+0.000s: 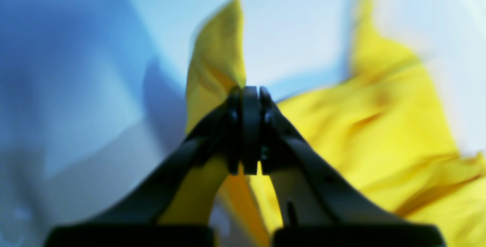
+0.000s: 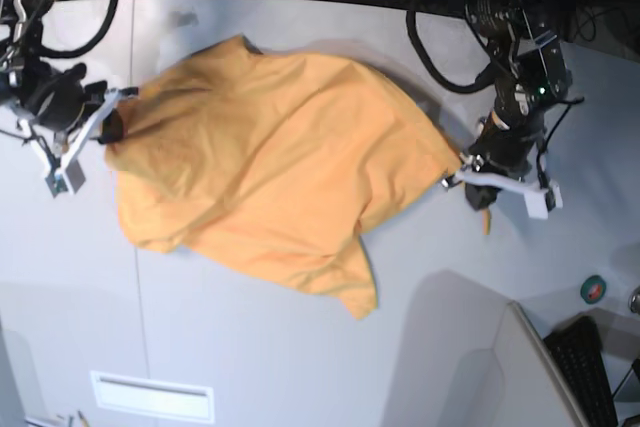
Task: Layout the t-shirt on the table in an organized manner, then fold the t-shirt properly
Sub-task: 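Lift the shirt with both grippers and lay it flat on the table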
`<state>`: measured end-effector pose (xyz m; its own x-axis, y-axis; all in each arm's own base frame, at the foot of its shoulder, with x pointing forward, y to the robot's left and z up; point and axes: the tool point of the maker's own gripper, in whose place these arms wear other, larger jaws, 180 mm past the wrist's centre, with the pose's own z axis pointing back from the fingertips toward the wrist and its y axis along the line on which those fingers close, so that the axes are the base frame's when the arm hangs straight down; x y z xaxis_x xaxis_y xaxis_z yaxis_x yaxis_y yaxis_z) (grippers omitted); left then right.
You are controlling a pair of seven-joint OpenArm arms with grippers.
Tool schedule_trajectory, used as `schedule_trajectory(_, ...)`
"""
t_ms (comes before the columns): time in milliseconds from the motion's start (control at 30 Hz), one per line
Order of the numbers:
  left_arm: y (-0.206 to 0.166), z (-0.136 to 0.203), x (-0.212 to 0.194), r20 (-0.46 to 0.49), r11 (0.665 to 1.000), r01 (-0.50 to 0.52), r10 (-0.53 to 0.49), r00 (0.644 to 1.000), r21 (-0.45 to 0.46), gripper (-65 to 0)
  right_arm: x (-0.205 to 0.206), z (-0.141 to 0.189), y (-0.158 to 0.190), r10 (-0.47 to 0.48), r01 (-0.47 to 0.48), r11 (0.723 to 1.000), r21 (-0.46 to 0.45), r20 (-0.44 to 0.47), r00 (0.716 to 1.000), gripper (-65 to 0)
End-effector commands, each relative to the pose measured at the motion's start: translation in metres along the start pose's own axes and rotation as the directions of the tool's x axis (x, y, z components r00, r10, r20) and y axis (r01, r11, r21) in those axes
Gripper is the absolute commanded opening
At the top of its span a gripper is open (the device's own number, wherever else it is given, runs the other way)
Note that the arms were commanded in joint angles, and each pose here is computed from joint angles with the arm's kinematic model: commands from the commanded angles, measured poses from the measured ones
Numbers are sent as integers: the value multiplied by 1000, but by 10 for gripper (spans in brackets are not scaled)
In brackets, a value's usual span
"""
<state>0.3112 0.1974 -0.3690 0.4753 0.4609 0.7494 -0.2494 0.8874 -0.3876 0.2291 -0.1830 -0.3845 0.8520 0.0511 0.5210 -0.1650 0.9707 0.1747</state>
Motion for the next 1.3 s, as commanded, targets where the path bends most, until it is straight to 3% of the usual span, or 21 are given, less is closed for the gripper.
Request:
schedule_trajectory(0, -16, -4, 23, 55, 999, 24, -22, 998, -39, -650, 31, 10, -14, 19, -16, 999, -43, 75, 997, -650)
schedule_trajectory(67, -38, -17, 46, 91, 994, 65, -57, 994, -89, -650, 63, 16, -27, 13, -5, 998, -70, 119, 993, -650)
schedule_trajectory(300, -91, -76, 106, 128, 989, 106, -93, 987, -99, -650, 167, 24, -75, -48, 71, 993, -90, 233, 971, -650)
schedule_trajectory(467, -142, -95, 180, 211, 980, 117, -82, 974, -160, -650, 231, 46, -105, -71, 107, 990, -97, 316, 946, -650)
schedule_trajectory(667, -199, -74, 282, 369, 961, 139, -41, 929, -241, -650, 308, 116, -121, -1, 86, 984, -153, 485, 875, -650)
schedule_trajectory(833, -222, -25, 339, 523, 942, 194, -24, 852, -273, -650, 341, 181, -124, 126, 34, 967, -253, 590, 798, -650)
schedule_trajectory(900, -216, -12, 330, 551, 942, 209, -31, 834, -264, -650, 332, 185, -118, 194, -13, 953, -303, 576, 794, -650)
schedule_trajectory(967, -205, -8, 299, 543, 940, 234, -66, 837, -247, -650, 301, 178, -122, 194, -4, 945, -328, 549, 813, -650)
schedule_trajectory(1033, -187, -6, 261, 517, 940, 268, -125, 847, -212, -650, 267, 151, -114, 170, -6, 952, -307, 508, 844, -650)
schedule_trajectory(1200, -122, -2, 149, 348, 950, 277, -215, 913, -142, -650, 149, 88, -95, 28, 59, 970, -235, 350, 936, -650)
schedule_trajectory(1267, -95, -1, 109, 259, 953, 282, -247, 934, -110, -650, 105, 70, -90, -49, 114, 973, -203, 298, 953, -650)
